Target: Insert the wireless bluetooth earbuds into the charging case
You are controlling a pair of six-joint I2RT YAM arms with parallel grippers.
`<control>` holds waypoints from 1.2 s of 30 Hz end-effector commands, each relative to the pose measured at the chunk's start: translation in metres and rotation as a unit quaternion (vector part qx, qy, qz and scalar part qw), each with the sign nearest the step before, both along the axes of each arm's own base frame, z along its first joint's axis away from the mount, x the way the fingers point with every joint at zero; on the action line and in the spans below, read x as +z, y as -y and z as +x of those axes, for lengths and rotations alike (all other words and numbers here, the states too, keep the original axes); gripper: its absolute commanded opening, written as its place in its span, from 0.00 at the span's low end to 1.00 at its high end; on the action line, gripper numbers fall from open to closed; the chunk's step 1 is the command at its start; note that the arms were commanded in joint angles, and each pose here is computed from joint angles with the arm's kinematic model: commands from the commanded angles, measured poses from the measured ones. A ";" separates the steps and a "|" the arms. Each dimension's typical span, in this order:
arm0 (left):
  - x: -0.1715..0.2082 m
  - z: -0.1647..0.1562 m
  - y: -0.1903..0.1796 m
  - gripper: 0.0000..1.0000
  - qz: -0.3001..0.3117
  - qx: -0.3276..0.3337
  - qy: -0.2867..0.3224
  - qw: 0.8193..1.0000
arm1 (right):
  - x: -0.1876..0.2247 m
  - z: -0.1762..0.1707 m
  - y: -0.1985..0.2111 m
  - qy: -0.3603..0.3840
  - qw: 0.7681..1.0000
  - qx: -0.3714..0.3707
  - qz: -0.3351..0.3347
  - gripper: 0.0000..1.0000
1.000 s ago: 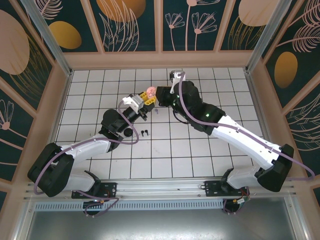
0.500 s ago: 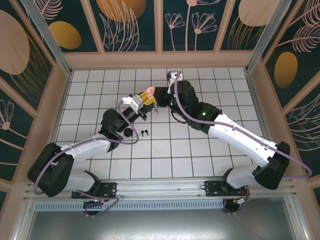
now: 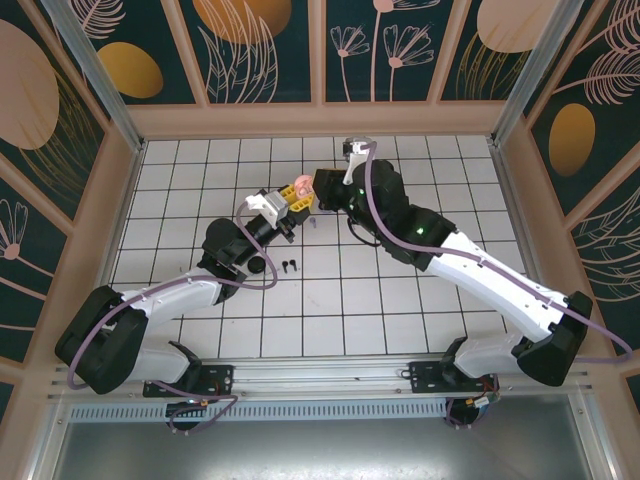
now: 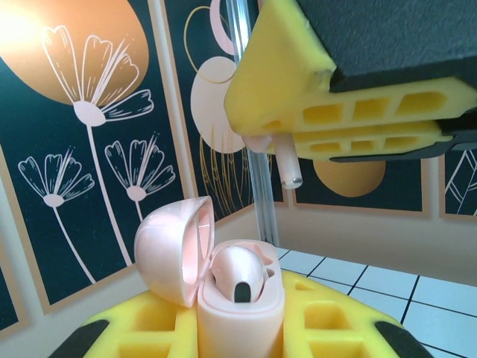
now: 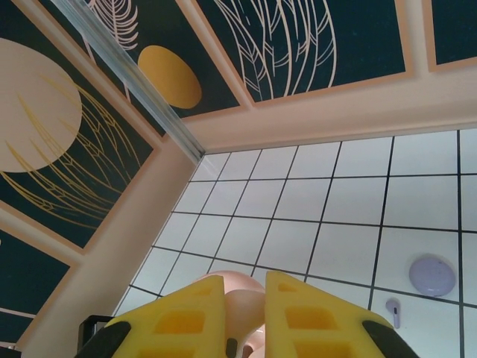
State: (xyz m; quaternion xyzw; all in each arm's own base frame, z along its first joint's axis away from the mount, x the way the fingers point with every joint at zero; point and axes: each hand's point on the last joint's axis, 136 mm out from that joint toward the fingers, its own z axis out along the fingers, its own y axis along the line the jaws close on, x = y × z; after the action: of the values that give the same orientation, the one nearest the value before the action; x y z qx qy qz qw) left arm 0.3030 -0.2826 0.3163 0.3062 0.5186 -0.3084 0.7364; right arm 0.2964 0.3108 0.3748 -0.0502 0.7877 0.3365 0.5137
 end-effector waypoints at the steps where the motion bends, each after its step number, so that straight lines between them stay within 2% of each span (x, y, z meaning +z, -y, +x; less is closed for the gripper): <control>1: 0.020 -0.010 -0.001 0.00 -0.015 -0.010 0.037 0.999 | 0.017 -0.001 -0.002 0.011 0.999 0.006 0.032 0.16; 19: 0.025 -0.013 -0.003 0.00 -0.018 -0.012 0.041 0.999 | -0.010 0.009 -0.016 -0.010 1.000 0.011 0.015 0.15; 36: 0.028 -0.014 -0.004 0.00 -0.018 -0.010 0.045 0.999 | -0.037 0.010 -0.008 -0.029 0.999 0.000 -0.013 0.14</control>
State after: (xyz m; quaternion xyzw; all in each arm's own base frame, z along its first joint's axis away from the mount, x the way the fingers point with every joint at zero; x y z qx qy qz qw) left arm 0.3023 -0.2828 0.3126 0.3100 0.5261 -0.3076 0.7298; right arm 0.3056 0.3226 0.3506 -0.0484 0.7974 0.3383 0.4974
